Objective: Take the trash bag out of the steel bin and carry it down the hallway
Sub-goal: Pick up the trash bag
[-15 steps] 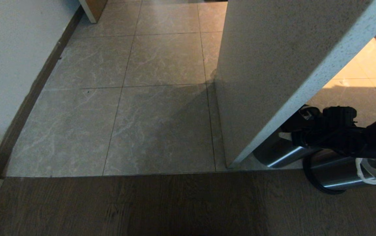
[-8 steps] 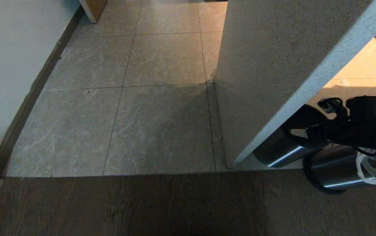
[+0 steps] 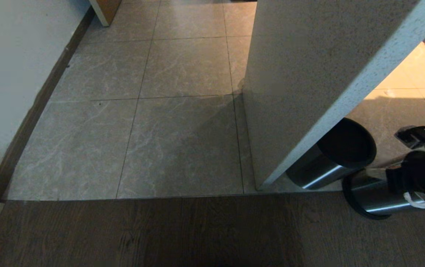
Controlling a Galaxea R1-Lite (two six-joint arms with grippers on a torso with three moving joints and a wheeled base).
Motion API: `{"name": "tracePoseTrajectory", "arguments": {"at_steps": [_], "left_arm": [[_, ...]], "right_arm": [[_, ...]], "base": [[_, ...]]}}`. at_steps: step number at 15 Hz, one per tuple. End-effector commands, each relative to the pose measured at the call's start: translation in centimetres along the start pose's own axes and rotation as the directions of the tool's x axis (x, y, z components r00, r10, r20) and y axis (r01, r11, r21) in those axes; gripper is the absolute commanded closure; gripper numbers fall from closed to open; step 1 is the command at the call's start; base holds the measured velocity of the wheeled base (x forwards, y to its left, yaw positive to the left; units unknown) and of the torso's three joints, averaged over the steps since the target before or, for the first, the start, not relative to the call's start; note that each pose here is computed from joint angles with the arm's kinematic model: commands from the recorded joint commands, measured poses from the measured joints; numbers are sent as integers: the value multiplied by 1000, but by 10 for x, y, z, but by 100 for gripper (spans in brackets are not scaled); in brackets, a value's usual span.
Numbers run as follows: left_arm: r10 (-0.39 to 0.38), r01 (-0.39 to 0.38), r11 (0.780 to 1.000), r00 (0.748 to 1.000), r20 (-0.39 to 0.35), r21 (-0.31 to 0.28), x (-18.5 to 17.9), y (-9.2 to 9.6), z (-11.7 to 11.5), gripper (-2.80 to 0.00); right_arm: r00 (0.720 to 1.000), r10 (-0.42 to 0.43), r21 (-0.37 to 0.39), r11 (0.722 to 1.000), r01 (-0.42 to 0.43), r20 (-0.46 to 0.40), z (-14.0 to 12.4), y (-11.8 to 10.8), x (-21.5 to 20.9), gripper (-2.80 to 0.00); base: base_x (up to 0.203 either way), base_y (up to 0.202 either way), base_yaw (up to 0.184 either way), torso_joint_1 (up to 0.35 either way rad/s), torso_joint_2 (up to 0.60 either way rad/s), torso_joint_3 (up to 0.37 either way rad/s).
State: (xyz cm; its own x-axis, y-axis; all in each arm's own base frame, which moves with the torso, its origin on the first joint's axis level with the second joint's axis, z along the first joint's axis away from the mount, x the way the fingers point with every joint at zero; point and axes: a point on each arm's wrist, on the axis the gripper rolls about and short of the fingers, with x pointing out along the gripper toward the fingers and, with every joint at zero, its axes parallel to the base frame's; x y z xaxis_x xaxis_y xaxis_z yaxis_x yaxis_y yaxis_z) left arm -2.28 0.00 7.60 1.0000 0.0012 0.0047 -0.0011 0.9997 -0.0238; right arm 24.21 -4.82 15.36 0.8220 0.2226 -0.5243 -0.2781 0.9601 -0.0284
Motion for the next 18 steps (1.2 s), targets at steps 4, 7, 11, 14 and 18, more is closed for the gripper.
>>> {"name": "tracePoseTrajectory", "arguments": {"at_steps": [4,7,11,14,18], "left_arm": [[0,0,1000,1000,0,-1,0,0,0,0],[0,0,1000,1000,0,-1,0,0,0,0],[0,0,1000,1000,-2,-1,0,0,0,0],[0,0,1000,1000,0,-1,0,0,0,0],[0,0,1000,1000,-2,-1,0,0,0,0]], "right_arm": [[1000,8,-54,999,-7,19,-9,21,-32,0],[1000,-19,-44,999,19,-9,-17,27,-43,0],[983,-183,-56,982,181,-31,-22,20,-52,0],[966,-251,-198,951,235,-56,-32,8,-57,0],[941,-316,-243,928,281,-119,-47,-10,-59,0]], "base": [[0,0,0,0,0,0],[0,0,0,0,0,0],[0,0,0,0,0,0],[0,0,0,0,0,0],[0,0,0,0,0,0]]}}
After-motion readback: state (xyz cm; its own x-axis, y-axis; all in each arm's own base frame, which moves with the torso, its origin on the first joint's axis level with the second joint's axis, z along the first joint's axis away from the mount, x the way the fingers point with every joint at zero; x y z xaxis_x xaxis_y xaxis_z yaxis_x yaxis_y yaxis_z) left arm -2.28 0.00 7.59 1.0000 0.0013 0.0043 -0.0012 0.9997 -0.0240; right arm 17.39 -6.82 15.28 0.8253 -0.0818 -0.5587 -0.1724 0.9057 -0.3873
